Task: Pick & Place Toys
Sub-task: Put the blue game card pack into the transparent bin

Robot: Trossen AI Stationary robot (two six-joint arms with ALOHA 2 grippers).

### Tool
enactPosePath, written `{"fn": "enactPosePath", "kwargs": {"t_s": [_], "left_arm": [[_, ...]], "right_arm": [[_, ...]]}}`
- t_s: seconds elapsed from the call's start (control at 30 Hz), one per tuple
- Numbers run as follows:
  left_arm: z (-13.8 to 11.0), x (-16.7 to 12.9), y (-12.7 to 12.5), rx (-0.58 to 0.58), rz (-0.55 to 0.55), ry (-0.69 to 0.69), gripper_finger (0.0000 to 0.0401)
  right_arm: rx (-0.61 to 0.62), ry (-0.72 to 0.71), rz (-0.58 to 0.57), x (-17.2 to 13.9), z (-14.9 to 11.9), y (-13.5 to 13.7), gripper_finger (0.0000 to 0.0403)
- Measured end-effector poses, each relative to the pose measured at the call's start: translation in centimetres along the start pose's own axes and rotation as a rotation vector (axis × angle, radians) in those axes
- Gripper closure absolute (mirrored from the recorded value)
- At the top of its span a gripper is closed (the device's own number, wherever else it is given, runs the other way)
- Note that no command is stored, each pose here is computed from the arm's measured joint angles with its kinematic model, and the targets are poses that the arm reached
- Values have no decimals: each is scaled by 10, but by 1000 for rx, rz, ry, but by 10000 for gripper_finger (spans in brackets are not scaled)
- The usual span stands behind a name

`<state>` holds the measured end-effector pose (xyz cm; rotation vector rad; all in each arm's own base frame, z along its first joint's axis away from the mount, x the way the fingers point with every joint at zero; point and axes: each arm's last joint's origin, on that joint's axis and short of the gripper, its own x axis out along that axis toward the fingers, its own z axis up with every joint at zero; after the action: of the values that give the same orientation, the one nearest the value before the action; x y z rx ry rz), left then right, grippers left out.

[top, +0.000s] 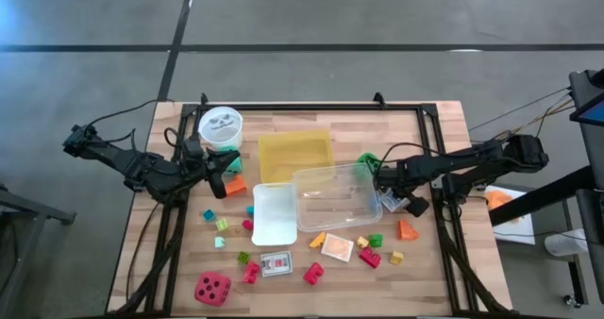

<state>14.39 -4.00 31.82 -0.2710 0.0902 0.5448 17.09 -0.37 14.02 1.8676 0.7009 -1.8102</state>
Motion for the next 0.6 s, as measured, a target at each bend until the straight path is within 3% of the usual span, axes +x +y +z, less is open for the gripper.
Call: {"fn": "enactPosePath", "kwargs": {"t_s": [0.4, 0.6], "left_arm": [[0, 0, 0, 0, 0, 0, 387], [0, 0, 0, 0, 0, 0, 387]], "right_arm": [[54, -20, 16, 2, 2, 0, 12], [55, -18, 19, 2, 1, 0, 69]]}}
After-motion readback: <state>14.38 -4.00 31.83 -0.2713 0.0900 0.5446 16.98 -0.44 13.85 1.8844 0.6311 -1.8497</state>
